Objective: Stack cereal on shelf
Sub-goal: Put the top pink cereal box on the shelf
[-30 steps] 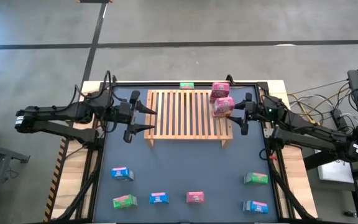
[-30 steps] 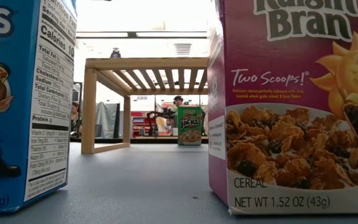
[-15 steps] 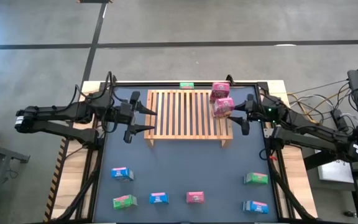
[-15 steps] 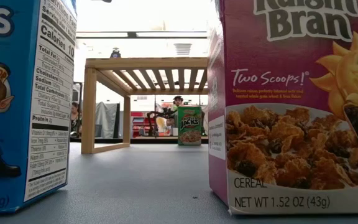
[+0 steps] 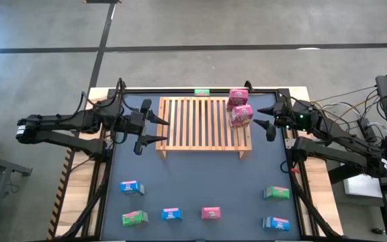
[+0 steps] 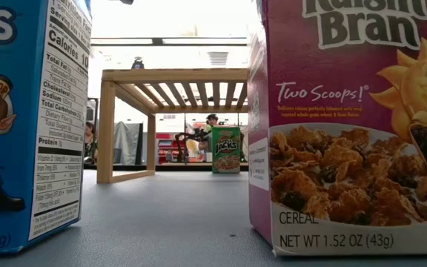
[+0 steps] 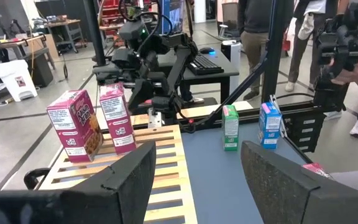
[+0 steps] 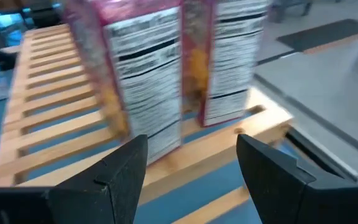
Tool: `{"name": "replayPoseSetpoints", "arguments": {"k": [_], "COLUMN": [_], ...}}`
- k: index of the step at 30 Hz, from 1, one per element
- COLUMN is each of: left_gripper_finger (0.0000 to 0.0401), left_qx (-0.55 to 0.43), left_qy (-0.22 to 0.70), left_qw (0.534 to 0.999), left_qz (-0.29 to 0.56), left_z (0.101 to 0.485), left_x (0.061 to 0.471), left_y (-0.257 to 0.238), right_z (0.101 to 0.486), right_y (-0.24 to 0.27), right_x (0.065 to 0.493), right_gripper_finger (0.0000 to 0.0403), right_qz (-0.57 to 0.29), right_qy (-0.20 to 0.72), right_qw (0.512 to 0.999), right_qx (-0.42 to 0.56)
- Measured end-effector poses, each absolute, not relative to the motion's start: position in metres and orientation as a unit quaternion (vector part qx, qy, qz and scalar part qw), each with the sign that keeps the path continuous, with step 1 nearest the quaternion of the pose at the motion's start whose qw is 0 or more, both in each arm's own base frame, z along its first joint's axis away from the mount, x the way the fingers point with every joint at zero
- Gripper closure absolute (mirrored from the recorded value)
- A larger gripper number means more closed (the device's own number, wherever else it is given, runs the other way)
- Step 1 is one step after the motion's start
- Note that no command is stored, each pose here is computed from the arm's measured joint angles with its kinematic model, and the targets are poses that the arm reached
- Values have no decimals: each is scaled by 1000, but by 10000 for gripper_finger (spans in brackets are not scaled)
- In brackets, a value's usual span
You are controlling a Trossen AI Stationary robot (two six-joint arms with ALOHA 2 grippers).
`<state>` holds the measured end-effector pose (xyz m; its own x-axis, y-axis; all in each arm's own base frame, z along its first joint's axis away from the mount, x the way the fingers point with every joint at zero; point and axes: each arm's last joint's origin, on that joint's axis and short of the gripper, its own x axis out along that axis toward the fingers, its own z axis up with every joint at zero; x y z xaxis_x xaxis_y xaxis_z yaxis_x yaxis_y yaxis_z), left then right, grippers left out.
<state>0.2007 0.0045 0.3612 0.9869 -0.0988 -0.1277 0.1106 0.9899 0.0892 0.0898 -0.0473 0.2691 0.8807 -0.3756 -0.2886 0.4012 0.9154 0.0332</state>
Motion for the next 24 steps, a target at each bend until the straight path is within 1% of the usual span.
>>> {"name": "replayPoseSetpoints", "arguments": {"k": [4, 7, 24], "left_gripper_finger": [182, 182, 182], "left_qx": [49, 49, 49], "left_qy": [61, 60, 60], "left_qw": [996, 996, 996], "left_qz": [-53, -53, -53], "left_z": [361, 361, 361], "left_x": [201, 201, 201], "left_y": [4, 4, 4], "right_z": [270, 265, 254], "right_y": [-49, -50, -59], "right_x": [90, 92, 115], "right_gripper_finger": [168, 168, 174], "right_qz": [-230, -232, -219], "right_qy": [138, 142, 169], "right_qw": [962, 961, 958], "right_qx": [48, 55, 76]}}
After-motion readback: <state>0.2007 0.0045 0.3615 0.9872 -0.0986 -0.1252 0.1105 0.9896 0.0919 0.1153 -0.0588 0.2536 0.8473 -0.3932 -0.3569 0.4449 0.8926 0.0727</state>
